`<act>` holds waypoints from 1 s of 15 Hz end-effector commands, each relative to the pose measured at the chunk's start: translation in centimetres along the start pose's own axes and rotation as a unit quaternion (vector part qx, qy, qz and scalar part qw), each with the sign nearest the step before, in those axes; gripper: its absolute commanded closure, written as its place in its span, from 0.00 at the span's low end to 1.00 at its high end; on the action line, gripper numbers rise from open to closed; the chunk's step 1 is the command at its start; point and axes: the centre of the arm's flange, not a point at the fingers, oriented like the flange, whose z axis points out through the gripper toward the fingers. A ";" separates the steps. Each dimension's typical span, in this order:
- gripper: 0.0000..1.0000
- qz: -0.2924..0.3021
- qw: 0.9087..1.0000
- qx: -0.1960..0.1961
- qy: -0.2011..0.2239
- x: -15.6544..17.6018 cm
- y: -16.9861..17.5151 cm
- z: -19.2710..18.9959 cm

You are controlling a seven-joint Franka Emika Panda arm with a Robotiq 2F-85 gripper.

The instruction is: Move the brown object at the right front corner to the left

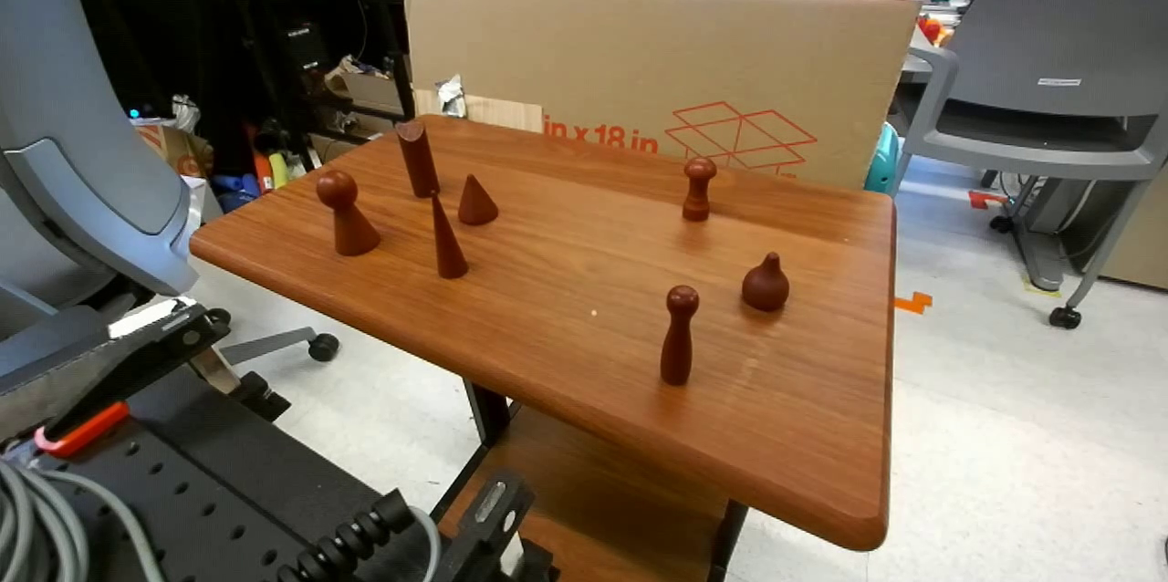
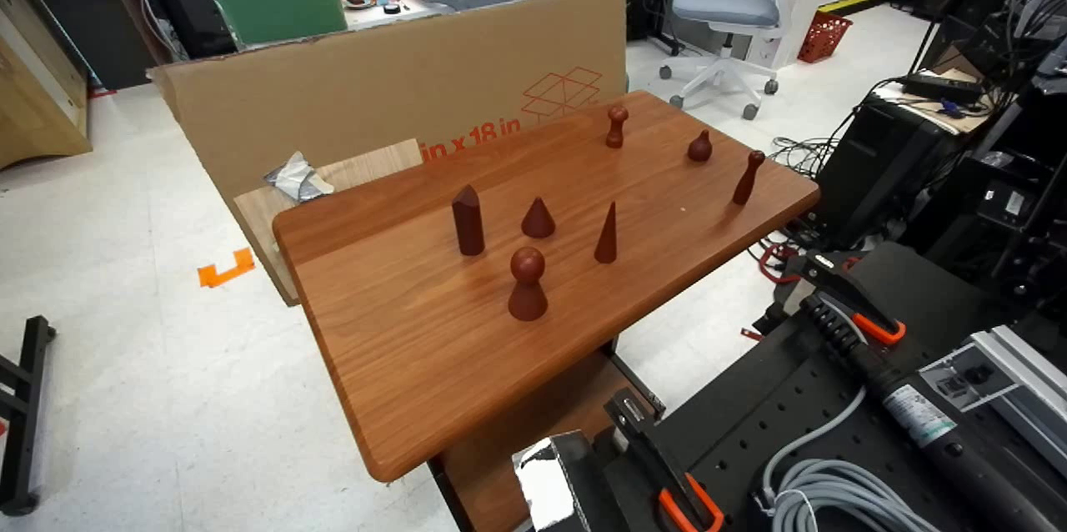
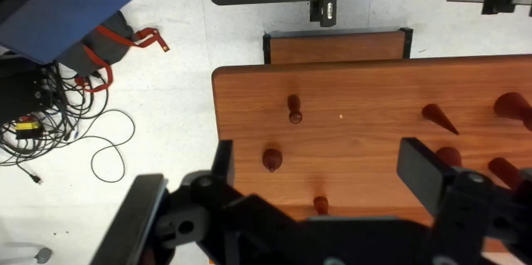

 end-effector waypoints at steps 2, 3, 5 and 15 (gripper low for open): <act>0.00 -0.026 0.998 -0.039 -0.036 3.8 -2.7 5.8; 0.00 -0.033 0.998 -0.040 -0.045 4.2 -3.4 6.8; 0.00 -0.042 0.996 -0.036 -0.065 5.1 -4.2 8.8; 0.00 -0.035 0.991 -0.034 -0.121 8.5 -2.1 14.0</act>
